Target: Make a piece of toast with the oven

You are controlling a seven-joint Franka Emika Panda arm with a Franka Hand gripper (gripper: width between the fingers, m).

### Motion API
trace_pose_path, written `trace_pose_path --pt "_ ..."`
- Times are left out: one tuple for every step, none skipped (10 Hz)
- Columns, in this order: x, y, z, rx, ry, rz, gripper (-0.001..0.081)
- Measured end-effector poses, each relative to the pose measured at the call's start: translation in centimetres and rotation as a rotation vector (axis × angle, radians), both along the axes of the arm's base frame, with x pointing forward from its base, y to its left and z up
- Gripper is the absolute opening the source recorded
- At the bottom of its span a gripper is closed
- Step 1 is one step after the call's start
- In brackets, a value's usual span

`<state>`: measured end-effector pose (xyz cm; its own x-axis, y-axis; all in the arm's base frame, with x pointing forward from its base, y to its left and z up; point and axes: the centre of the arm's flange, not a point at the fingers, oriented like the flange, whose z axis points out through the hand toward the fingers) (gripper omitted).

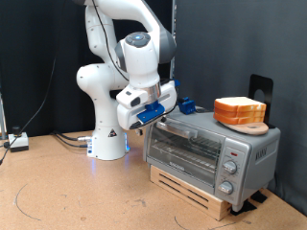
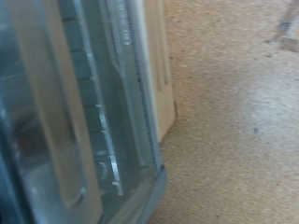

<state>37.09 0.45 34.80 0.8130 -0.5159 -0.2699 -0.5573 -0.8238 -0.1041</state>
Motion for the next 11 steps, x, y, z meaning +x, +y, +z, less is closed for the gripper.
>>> trace_pose_path --pt "0.1 -0.8 -0.2 -0.012 0.0 -0.01 0.0807" --pt "0.2 -1.6 -0.4 -0.022 -0.004 -0.02 0.0807" --pt "0.4 -2.3 -0.7 -0.036 -0.011 -0.028 0.0807" --pt "0.6 -3.1 -1.0 -0.049 -0.016 -0.038 0.0807" --pt "0.9 -3.8 -1.3 -0.063 -0.02 -0.048 0.0807" --pt "1.2 -4.5 -1.7 -0.077 -0.024 -0.056 0.0807" --pt "1.6 -5.2 -2.2 -0.094 -0.032 -0.062 0.0807" --pt "2.0 -5.9 -2.6 -0.105 -0.033 -0.069 0.0807" --pt "2.4 -6.5 -3.1 -0.11 -0.031 -0.075 0.0807" --pt "2.8 -6.9 -3.5 -0.114 -0.032 -0.077 0.0807" --pt "3.1 -7.3 -3.9 -0.117 -0.034 -0.077 0.0807"
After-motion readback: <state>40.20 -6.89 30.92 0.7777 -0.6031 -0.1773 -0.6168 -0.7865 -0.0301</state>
